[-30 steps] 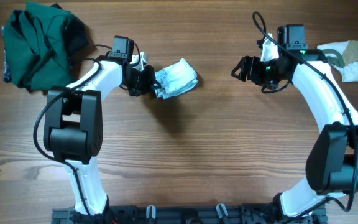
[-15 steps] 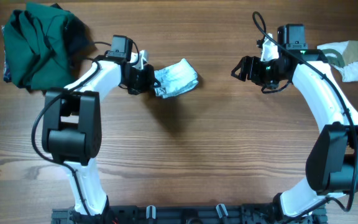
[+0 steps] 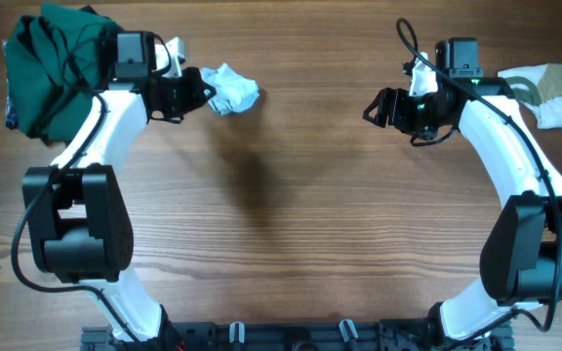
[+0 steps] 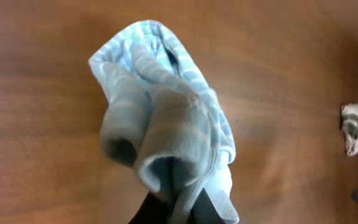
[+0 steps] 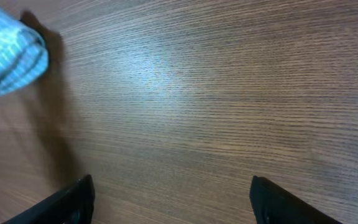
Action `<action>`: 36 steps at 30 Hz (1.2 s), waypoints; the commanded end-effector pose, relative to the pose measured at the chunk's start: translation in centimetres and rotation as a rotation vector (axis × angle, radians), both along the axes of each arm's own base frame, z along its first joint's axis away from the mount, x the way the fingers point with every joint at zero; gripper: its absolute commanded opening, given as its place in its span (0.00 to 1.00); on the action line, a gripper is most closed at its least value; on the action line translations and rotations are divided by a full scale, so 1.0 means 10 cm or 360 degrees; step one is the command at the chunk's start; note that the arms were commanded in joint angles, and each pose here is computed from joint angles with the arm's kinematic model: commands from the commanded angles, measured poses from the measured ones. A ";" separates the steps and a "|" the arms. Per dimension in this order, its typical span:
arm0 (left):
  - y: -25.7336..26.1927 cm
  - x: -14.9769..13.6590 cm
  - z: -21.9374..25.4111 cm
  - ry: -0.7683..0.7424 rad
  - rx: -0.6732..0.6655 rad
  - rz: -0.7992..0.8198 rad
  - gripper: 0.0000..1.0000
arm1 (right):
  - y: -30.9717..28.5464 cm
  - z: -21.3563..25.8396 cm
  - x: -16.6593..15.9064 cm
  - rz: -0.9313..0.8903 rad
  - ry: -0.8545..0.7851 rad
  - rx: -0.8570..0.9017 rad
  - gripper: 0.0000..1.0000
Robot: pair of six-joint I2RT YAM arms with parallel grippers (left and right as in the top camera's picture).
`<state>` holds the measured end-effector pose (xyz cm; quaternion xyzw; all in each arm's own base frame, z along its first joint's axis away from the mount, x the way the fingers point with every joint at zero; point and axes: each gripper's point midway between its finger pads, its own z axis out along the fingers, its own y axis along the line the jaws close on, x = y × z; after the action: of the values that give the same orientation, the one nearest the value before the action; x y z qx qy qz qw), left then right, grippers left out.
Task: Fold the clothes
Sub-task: 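Lift the striped bundle and move it over the green garment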
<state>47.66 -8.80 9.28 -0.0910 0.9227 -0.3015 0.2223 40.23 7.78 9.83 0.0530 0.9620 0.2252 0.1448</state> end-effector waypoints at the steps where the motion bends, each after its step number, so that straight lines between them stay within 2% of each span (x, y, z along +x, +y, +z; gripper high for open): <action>1: 0.21 0.20 0.27 -0.0193 0.0032 0.0042 0.04 | -0.01 -0.01 -0.01 0.0024 -0.0012 -0.0025 0.81; 10: 0.86 0.62 0.67 -0.0574 0.0077 0.0229 0.04 | -0.01 -0.01 -0.01 0.0024 -0.0012 -0.0025 0.81; 16: 1.24 0.88 1.28 -0.0854 0.0115 0.0332 0.04 | -0.01 -0.01 -0.02 0.0021 -0.0006 -0.0023 0.81; 21: 1.74 0.87 1.68 -0.0907 0.0047 0.0547 0.04 | -0.01 -0.01 -0.03 0.0021 0.0004 -0.0024 0.81; 23: 2.11 0.69 1.69 -0.0845 0.0071 0.0665 0.04 | -0.01 -0.01 -0.03 0.0021 0.0004 -0.0025 0.80; 29: 2.76 0.40 1.53 -0.0705 0.0097 0.0873 0.04 | -0.01 -0.01 -0.02 0.0020 0.0000 -0.0024 0.80; 32: 2.88 0.34 1.32 -0.0601 0.0081 0.0918 0.04 | -0.01 -0.01 -0.01 0.0014 -0.0008 -0.0021 0.81; 36: 2.85 0.39 1.07 -0.0520 0.0059 0.0906 0.04 | -0.01 -0.01 -0.01 -0.0012 0.0007 -0.0011 0.80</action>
<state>50.70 20.28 21.32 -0.2932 0.8133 -0.2121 0.4557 40.18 7.73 9.78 0.0542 0.9625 0.2236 0.1435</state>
